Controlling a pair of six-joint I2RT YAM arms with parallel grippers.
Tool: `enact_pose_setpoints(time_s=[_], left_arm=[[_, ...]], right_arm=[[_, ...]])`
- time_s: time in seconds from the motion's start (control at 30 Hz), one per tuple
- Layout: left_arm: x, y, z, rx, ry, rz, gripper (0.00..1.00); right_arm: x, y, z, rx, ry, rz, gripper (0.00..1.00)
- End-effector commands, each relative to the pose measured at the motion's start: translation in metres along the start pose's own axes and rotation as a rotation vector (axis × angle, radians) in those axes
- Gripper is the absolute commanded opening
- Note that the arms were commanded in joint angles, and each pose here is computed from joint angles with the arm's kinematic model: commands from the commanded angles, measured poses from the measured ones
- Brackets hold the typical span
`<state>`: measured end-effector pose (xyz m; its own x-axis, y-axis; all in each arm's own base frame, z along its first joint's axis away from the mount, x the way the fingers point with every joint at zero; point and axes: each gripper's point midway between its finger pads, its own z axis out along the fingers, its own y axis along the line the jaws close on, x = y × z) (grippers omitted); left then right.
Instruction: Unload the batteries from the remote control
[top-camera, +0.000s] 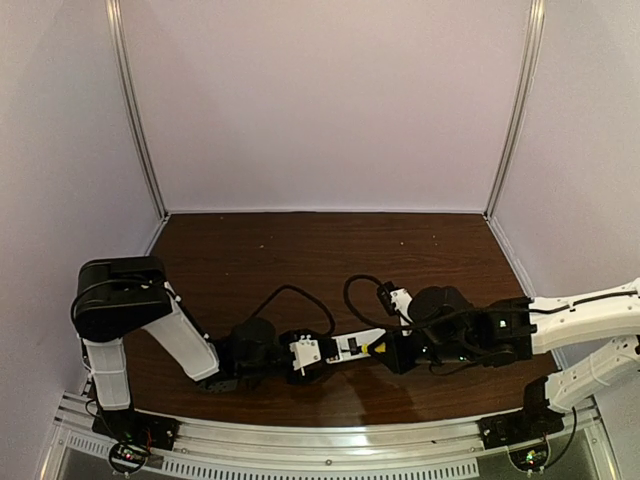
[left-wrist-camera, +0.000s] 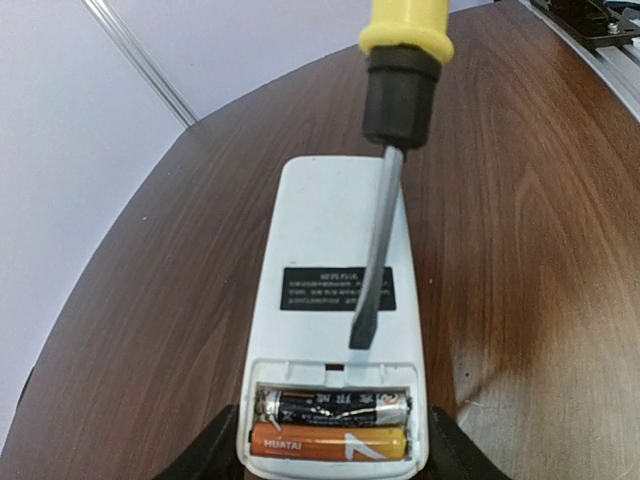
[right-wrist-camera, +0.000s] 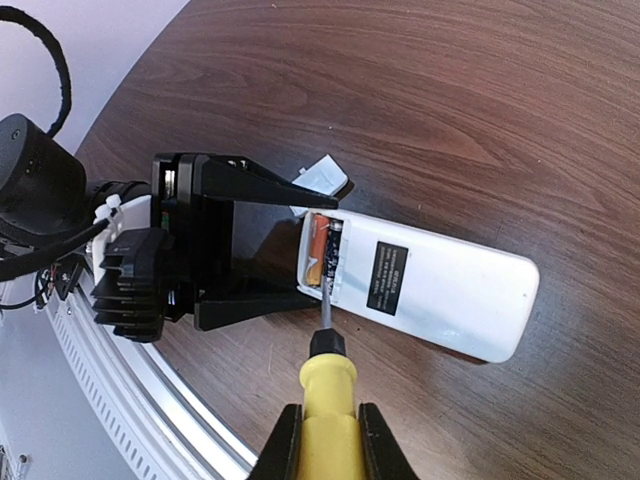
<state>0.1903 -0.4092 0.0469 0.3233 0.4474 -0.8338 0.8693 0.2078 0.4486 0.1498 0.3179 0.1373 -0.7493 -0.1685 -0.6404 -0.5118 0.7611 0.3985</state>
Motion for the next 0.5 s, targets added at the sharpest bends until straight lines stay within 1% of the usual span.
enact_pose_setpoints(time_s=[0.0,0.17,0.33,0.47], left_arm=[[-0.021,0.011,-0.004,-0.062,-0.075,0.051,0.00],[-0.016,0.018,-0.003,-0.114,-0.040,0.042,0.00],[-0.011,0.030,-0.001,-0.175,0.001,0.013,0.00],[-0.010,0.031,0.002,-0.178,0.016,-0.011,0.00]], right_arm=[[-0.013,0.017,0.002,-0.047,-0.027,0.019,0.00],[-0.014,0.022,0.008,-0.047,-0.024,0.019,0.00],[-0.013,0.016,0.014,0.007,-0.026,0.024,0.00],[-0.016,0.015,0.016,0.030,-0.037,0.035,0.00]])
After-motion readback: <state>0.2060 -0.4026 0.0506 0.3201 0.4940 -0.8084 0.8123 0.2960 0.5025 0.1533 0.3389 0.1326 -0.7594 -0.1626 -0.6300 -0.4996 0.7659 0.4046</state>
